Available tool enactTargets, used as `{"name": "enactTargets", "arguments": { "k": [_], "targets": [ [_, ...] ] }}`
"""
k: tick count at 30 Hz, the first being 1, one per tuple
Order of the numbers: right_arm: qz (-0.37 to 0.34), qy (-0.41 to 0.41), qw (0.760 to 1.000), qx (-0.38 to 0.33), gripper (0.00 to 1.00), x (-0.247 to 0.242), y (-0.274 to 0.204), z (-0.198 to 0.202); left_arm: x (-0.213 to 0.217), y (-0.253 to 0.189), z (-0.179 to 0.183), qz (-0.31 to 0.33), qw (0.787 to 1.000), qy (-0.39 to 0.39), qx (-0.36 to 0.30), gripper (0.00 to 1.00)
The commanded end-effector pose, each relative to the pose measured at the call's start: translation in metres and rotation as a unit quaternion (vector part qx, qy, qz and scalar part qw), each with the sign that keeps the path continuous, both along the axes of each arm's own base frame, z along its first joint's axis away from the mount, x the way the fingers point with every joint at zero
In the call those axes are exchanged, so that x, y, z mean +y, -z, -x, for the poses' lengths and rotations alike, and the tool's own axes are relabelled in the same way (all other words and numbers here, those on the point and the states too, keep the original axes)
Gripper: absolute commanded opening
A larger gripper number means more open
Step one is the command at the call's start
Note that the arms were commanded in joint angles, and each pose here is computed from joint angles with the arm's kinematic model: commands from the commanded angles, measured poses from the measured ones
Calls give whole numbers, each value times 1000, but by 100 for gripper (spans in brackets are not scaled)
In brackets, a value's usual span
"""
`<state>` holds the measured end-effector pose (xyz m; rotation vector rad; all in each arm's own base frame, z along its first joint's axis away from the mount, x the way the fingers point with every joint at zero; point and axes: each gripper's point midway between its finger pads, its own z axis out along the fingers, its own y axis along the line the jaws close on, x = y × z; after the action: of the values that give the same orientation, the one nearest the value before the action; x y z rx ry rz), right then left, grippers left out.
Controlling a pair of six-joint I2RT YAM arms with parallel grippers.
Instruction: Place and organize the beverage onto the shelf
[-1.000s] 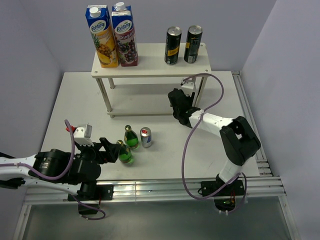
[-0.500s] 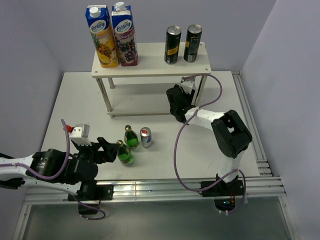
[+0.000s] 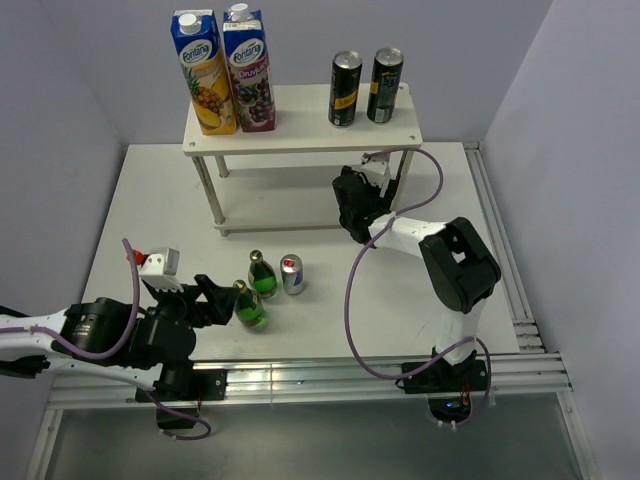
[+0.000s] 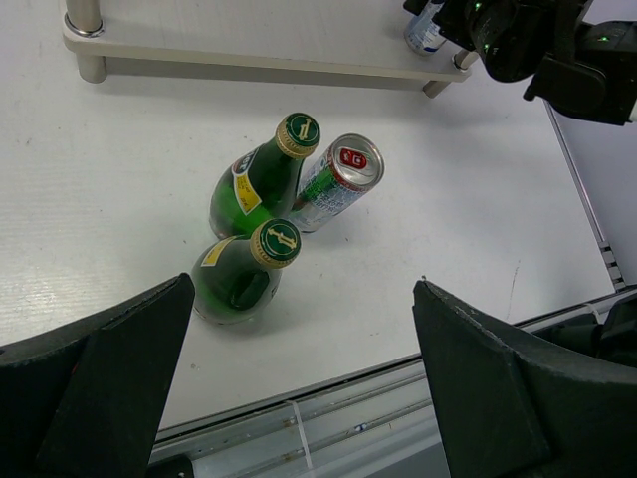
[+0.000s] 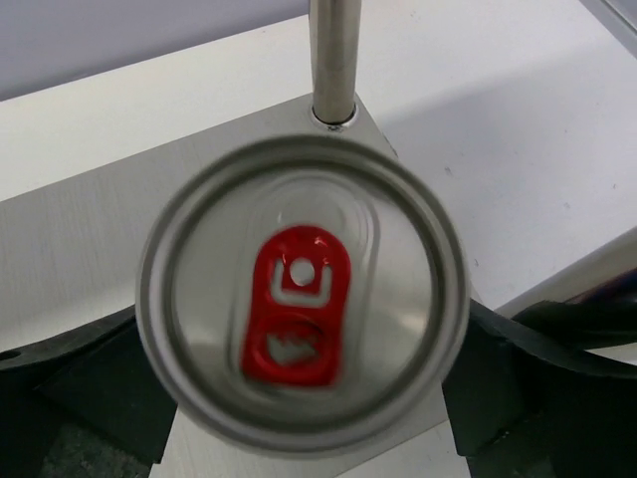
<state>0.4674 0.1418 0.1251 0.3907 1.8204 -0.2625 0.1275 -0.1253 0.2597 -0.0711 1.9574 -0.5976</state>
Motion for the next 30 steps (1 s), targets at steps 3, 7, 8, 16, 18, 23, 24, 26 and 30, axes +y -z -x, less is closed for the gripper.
{"name": "enactTargets", "arguments": {
  "k": [3, 7, 8, 16, 18, 23, 24, 26, 30],
  "targets": [
    [-11, 5, 1000, -22, 100, -6, -34, -2, -1, -2, 1, 6, 1000, 4, -1, 99],
    [-17, -4, 1000, -26, 100, -5, -46, 6, -1, -3, 0, 7, 1000, 3, -1, 99],
    [-20, -8, 999, -28, 100, -4, -49, 9, -1, -3, 0, 7, 1000, 3, -1, 99],
    [-56, -47, 997, -19, 100, 10, -70, 57, -1, -2, 0, 4, 1000, 2, -1, 99],
    [-69, -64, 995, -20, 100, 23, -70, 81, -2, -2, 1, 2, 1000, 3, -1, 99],
    [-79, -116, 990, -7, 100, 72, -52, 151, -3, -1, 1, 0, 1000, 3, -1, 99],
    [-80, -143, 986, 4, 100, 87, -44, 169, -3, -1, 1, -2, 1000, 3, -2, 99],
    [-100, -164, 981, 12, 100, 98, -31, 191, -3, -1, 1, -1, 1000, 3, -2, 99],
    [-114, -218, 968, 36, 100, 126, -1, 233, -2, -1, 1, -1, 1000, 3, -2, 99]
  ]
}}
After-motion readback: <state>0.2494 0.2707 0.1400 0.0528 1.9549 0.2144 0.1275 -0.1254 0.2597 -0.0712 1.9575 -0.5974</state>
